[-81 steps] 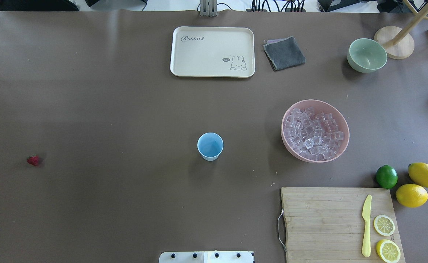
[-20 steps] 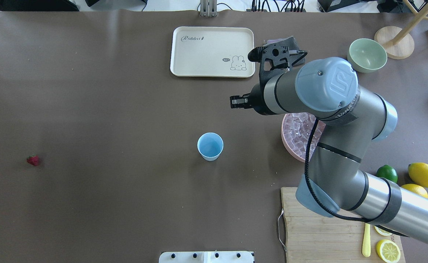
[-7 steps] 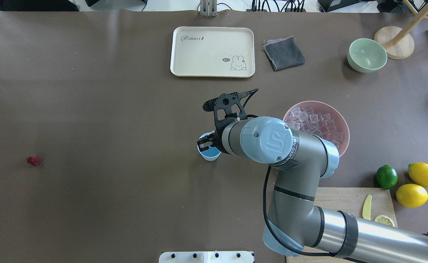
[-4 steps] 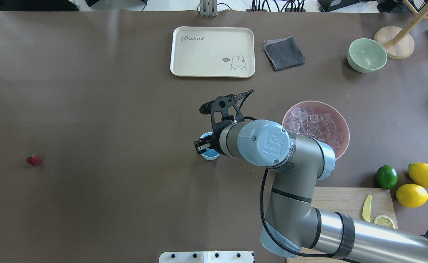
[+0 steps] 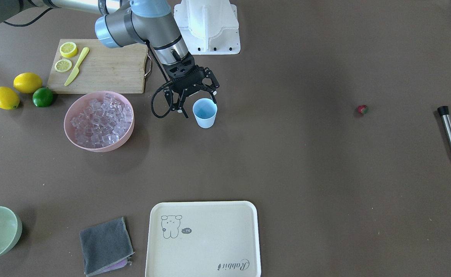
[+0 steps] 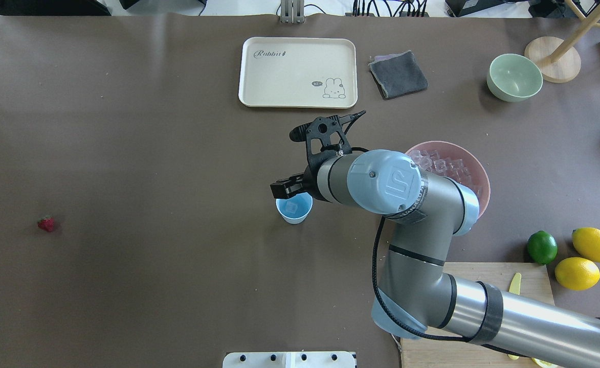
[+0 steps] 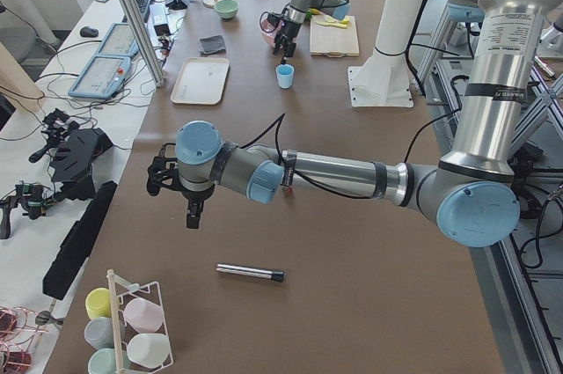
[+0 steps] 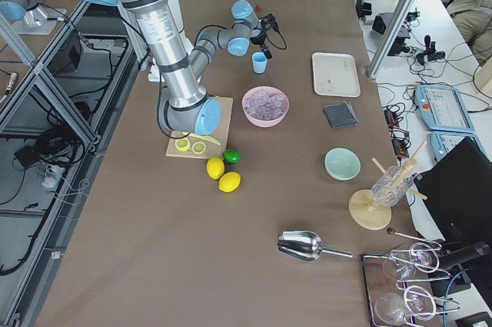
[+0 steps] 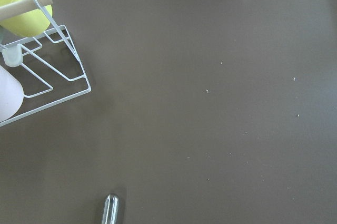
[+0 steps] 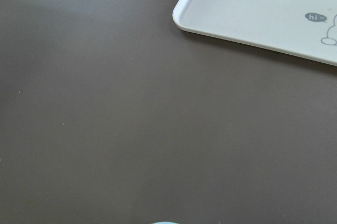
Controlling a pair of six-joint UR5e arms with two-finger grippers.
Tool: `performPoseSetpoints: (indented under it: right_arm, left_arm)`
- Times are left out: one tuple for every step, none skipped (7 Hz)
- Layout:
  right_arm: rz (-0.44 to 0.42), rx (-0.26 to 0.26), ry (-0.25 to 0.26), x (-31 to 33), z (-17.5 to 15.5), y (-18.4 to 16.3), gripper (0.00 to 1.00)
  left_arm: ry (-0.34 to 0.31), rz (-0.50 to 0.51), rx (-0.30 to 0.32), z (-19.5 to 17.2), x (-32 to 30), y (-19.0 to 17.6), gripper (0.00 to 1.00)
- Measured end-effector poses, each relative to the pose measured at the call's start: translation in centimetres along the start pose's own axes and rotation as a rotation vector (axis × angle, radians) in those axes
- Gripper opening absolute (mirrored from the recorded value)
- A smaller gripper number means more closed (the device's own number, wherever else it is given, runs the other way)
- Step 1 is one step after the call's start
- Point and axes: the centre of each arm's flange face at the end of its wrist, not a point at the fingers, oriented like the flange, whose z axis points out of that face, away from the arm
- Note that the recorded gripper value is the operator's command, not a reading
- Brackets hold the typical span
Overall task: Mash ice and strawberries in cup
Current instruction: 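Raise the right gripper and move it back toward the ice bowl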
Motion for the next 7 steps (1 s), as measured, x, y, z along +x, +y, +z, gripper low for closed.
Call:
performPoseSetpoints:
  right_arm:
    - [0.036,-0.033,-0.031,2.4,-1.6,-2.3,1.00]
    - [0.069,-0.065,-0.051,6.1,-3.6,-4.6,1.00]
    - [0.103,-0.076,-0.050,9.4,-5.3,-6.3,1.00]
    - [0.147,-0.076,-0.039,11.8,-6.6,-7.2,1.00]
    - [0.186,-0.071,-0.038,13.0,-7.7,-7.5,0.99]
    - [0.203,-0.061,-0.039,13.7,-8.7,-7.7,0.99]
    - [0.217,-0.059,-0.023,15.0,-9.1,-7.4,0.97]
  left_arm:
    - [-0.003,0.004,0.008,-0.2,0.0,-0.1,0.98]
    - [-0.003,0.012,0.017,-0.4,0.0,-0.1,0.98]
    - [-0.001,0.023,0.027,-0.6,0.3,-0.2,0.98]
    - [0.001,0.035,0.038,-1.0,0.7,-0.3,0.98]
    - [0.003,0.045,0.047,-1.3,1.1,-0.5,0.98]
    - [0.005,0.056,0.056,-1.6,1.4,-0.5,0.98]
    - [0.002,0.069,0.069,-1.8,1.7,-0.6,0.98]
